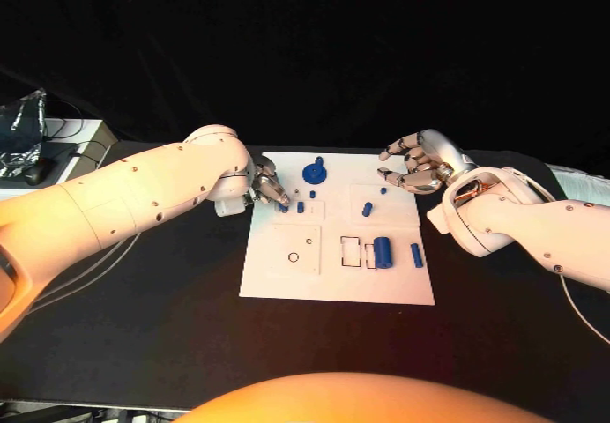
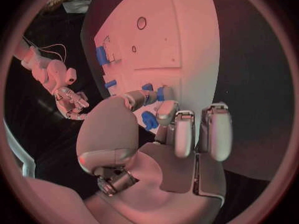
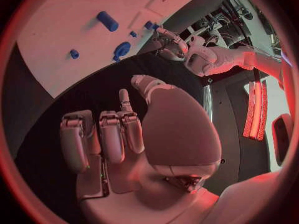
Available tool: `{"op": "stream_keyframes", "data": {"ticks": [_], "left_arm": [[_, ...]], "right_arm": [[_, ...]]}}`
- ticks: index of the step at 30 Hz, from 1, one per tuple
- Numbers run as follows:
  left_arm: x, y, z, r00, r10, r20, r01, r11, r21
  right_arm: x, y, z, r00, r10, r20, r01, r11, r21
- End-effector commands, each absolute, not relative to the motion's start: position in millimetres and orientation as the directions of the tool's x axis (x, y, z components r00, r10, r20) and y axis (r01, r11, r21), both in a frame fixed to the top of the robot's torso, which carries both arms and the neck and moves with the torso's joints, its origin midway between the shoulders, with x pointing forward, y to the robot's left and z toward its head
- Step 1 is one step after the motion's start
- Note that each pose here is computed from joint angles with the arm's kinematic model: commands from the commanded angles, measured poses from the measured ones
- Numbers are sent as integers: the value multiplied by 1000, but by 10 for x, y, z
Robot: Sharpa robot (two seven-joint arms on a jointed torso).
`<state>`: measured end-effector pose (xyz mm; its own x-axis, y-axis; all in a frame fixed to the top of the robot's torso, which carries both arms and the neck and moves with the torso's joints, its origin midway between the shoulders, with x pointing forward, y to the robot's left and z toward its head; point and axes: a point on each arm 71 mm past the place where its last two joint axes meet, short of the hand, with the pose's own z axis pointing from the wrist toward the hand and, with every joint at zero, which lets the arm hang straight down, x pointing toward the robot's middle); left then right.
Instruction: Assemble the parts on the task board
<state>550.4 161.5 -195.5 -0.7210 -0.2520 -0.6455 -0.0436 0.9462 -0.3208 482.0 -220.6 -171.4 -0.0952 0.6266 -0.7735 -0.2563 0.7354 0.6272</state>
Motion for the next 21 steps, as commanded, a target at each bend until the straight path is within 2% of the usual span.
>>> {"op": "stream_keyframes", "data": {"ticks": [1, 21], "left_arm": [[5510, 1601, -1949, -726, -231, -647, -26, 950, -310], [5506, 1621, -1977, -763, -207, -612, -27, 957, -290]], "right_arm": [[4818, -2191, -1717, -104, 618, -780, -269, 737, 620], [4819, -2195, -1720, -104, 617, -780, -269, 738, 619]]}}
